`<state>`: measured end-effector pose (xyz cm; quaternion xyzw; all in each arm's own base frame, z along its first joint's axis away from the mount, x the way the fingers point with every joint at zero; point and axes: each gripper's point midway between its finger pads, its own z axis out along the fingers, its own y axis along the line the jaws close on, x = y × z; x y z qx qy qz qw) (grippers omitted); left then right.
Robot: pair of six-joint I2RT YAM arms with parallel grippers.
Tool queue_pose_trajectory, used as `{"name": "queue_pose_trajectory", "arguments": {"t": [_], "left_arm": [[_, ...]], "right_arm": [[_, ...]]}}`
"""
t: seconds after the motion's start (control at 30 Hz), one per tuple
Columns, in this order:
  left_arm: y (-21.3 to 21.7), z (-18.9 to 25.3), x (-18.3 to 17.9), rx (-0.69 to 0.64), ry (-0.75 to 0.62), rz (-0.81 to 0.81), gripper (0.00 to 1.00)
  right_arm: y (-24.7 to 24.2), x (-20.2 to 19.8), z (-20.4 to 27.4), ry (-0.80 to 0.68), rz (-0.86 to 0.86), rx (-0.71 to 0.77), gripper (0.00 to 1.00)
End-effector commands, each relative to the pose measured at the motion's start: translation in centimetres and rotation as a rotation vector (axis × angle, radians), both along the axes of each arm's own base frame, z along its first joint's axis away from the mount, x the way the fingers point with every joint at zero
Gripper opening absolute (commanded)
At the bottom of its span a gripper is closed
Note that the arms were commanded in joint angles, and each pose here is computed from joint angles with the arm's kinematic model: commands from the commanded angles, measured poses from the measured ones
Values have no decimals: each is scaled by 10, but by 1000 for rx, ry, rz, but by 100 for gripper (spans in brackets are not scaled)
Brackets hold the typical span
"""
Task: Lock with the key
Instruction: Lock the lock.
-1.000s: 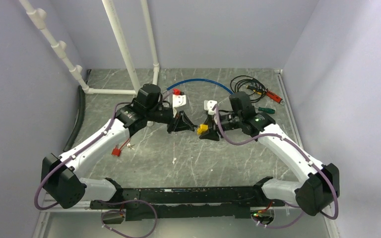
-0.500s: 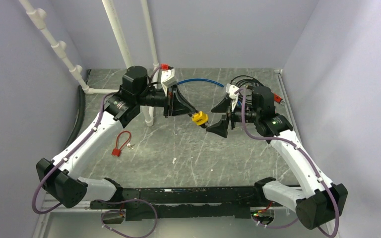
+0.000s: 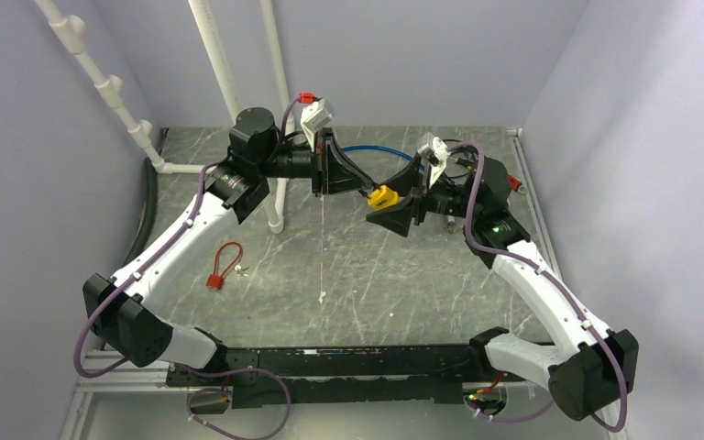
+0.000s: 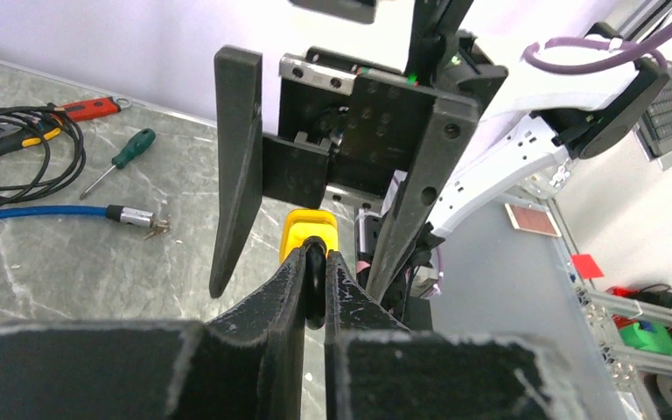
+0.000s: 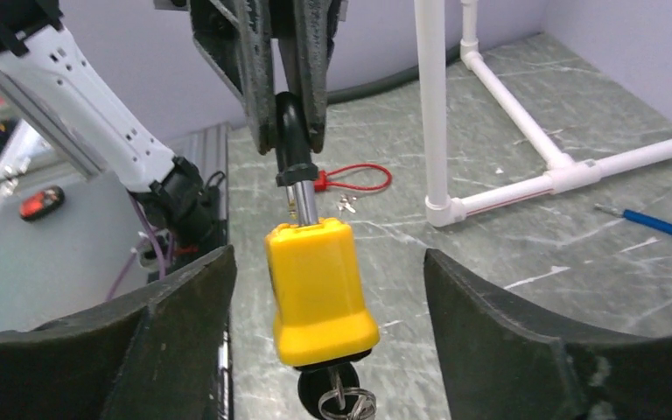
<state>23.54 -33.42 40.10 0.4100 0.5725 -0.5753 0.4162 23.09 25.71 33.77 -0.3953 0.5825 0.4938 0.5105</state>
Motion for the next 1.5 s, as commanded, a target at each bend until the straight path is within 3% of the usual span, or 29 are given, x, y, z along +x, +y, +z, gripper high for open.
{"name": "queue_pose_trajectory", "arguments": {"t": [0.0, 0.1, 0.33, 0.4, 0.53, 0.63, 1.07, 1.33, 1.47], "left_arm": [[3, 47, 1, -111, -59, 26, 0], [4, 47, 5, -119, -54, 33, 0], [7, 24, -3, -63, -41, -13, 0], [10, 13, -10, -18, -55, -48, 7], [20, -1, -24, 54, -99, -97, 50], [28, -9, -31, 99, -150, -114, 61], [21, -29, -24, 213, -236, -137, 46], [13, -47, -26, 260, -207, -138, 45], [10, -52, -22, 274, -208, -128, 26]], "right_arm": [[6, -1, 18, 65, 22, 109, 76], [7, -2, 18, 106, 27, 124, 66], [8, -7, 28, 55, 74, 82, 0], [7, -9, 27, 27, 81, 52, 0], [2, -13, 11, -30, 102, -41, 0], [-1, -16, 2, -56, 120, -92, 0], [3, -17, -20, -23, 145, -197, 0], [7, -16, -20, -25, 145, -199, 0], [11, -17, -21, -24, 152, -208, 0]]}}
